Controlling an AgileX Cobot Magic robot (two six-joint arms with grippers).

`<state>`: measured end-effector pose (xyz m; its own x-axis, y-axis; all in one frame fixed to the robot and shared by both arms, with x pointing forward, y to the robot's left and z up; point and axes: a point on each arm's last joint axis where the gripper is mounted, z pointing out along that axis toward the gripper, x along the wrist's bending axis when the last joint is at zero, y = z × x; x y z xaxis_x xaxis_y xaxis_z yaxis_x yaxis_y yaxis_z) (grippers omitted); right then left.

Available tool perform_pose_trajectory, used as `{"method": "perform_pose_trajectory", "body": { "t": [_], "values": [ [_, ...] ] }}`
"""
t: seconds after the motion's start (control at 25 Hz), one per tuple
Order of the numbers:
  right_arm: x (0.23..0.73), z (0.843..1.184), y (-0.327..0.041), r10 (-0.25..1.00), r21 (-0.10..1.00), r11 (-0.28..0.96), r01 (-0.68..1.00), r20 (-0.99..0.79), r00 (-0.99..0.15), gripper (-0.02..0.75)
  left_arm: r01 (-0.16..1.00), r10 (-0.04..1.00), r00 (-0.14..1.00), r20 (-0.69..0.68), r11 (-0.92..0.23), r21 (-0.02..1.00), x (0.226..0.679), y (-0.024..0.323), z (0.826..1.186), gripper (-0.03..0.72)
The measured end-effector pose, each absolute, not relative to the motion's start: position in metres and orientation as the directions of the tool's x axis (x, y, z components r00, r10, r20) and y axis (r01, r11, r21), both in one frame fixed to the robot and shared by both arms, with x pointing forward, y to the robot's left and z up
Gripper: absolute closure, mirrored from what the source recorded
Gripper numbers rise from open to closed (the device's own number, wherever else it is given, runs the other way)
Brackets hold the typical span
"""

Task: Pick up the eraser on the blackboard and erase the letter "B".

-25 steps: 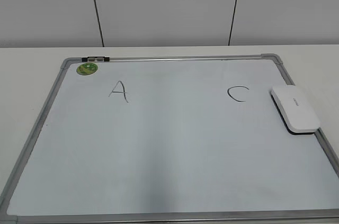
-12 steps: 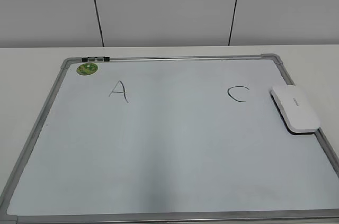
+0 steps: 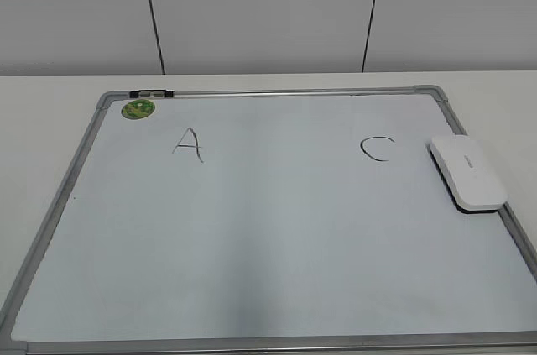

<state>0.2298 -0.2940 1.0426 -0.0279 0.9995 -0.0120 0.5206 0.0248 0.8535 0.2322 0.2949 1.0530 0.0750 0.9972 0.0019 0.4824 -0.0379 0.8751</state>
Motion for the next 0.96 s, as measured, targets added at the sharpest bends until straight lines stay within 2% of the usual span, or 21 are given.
{"method": "perform_pose_trajectory", "body": {
  "t": [0.96],
  "values": [
    [0.2298, 1.0426, -0.2940, 1.000, 0.853, 0.025, 0.521, -0.012, -0.028, 0.151, 0.482, 0.997, 0.075, 0.002, -0.038, 0.875, 0.2322, 0.2949, 1.0530, 0.445]
  ]
}}
